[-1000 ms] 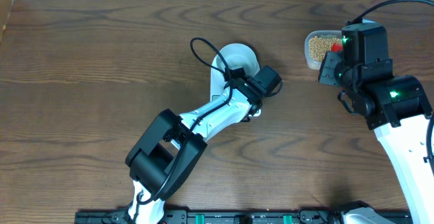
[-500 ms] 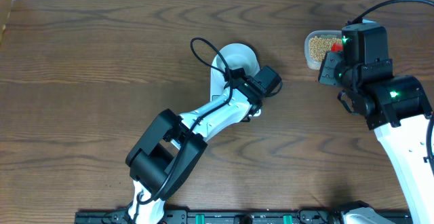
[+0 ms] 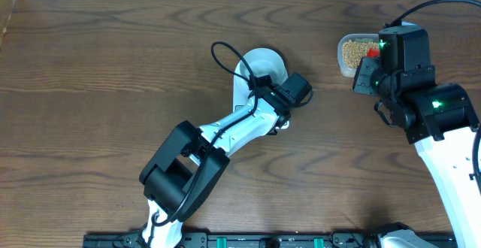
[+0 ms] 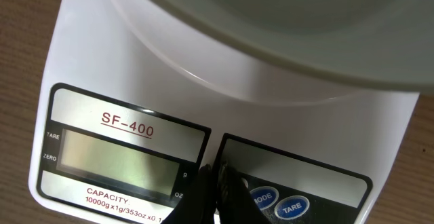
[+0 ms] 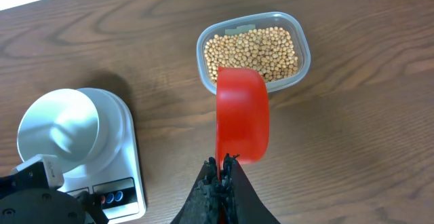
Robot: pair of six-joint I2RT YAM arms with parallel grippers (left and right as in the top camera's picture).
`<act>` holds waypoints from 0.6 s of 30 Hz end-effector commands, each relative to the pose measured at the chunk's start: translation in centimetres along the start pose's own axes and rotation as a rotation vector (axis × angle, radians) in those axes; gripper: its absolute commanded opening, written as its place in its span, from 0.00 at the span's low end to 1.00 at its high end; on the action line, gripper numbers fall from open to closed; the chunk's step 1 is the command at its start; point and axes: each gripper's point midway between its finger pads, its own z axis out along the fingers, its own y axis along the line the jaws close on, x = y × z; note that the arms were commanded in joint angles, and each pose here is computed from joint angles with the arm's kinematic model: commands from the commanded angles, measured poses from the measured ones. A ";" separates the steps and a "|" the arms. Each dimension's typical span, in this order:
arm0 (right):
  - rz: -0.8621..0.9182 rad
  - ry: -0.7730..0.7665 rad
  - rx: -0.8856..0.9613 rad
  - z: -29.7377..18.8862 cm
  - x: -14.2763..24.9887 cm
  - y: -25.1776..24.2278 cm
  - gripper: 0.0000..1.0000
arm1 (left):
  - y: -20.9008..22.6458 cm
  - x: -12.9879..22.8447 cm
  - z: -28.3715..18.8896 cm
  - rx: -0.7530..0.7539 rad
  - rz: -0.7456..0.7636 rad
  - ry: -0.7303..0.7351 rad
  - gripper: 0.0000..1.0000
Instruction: Scoop item into bowl and weigh 50g on scale
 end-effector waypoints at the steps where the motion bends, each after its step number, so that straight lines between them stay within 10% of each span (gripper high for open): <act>1: -0.004 -0.022 0.008 -0.5 -0.7 -0.3 0.01 | 0.4 2.1 1.8 -0.030 0.028 0.056 0.08; 18: -0.006 -0.012 0.012 -0.5 -0.5 -0.4 0.01 | 0.5 2.2 2.0 -0.035 0.025 0.059 0.07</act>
